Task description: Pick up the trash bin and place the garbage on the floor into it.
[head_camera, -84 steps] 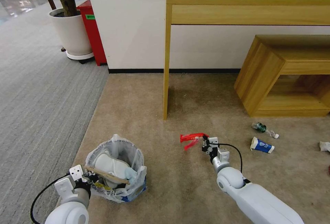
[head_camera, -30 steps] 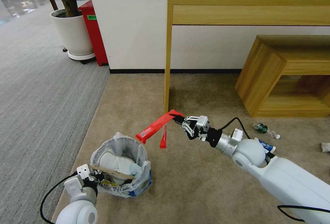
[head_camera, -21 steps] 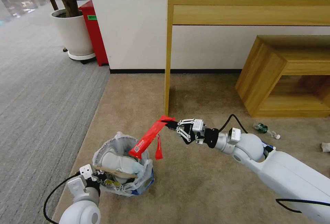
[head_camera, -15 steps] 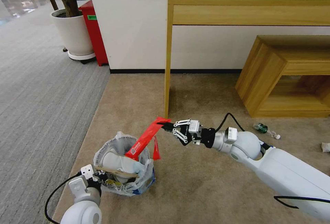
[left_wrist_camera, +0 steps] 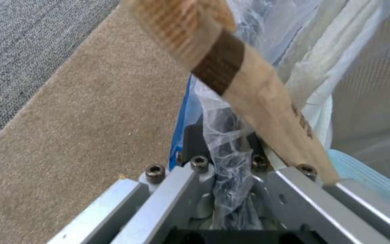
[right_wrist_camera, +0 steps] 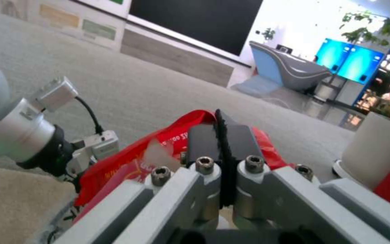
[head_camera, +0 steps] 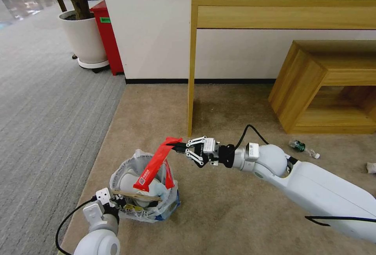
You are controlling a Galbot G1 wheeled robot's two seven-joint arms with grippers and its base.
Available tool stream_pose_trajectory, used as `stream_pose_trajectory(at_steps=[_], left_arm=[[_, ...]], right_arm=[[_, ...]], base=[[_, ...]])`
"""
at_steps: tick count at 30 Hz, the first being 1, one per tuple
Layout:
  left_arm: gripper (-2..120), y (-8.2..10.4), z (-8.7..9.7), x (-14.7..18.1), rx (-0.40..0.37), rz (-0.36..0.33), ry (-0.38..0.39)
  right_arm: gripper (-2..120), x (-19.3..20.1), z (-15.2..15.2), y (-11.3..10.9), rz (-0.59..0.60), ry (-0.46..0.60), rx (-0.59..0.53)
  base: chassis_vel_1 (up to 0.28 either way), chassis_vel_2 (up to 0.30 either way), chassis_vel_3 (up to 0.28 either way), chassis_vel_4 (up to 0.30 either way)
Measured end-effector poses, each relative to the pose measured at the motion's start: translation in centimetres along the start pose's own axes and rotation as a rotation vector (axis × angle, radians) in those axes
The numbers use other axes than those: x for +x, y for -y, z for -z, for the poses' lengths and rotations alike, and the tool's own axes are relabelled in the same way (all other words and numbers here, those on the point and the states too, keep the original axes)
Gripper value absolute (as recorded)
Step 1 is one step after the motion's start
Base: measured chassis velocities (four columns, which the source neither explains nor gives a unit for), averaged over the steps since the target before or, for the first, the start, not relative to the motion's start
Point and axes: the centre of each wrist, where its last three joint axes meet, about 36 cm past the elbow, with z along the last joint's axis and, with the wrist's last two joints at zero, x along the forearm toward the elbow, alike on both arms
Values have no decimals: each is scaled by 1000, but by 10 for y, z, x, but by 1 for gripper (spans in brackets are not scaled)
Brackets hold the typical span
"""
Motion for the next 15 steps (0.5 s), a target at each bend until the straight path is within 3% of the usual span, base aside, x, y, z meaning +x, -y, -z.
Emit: stream_pose_trajectory(at_steps=[15], left_arm=[[0, 6, -3, 0, -1, -11, -4]], right_arm=[[0, -21, -10, 0, 97, -28, 10]], base=[[0, 0, 0, 0]])
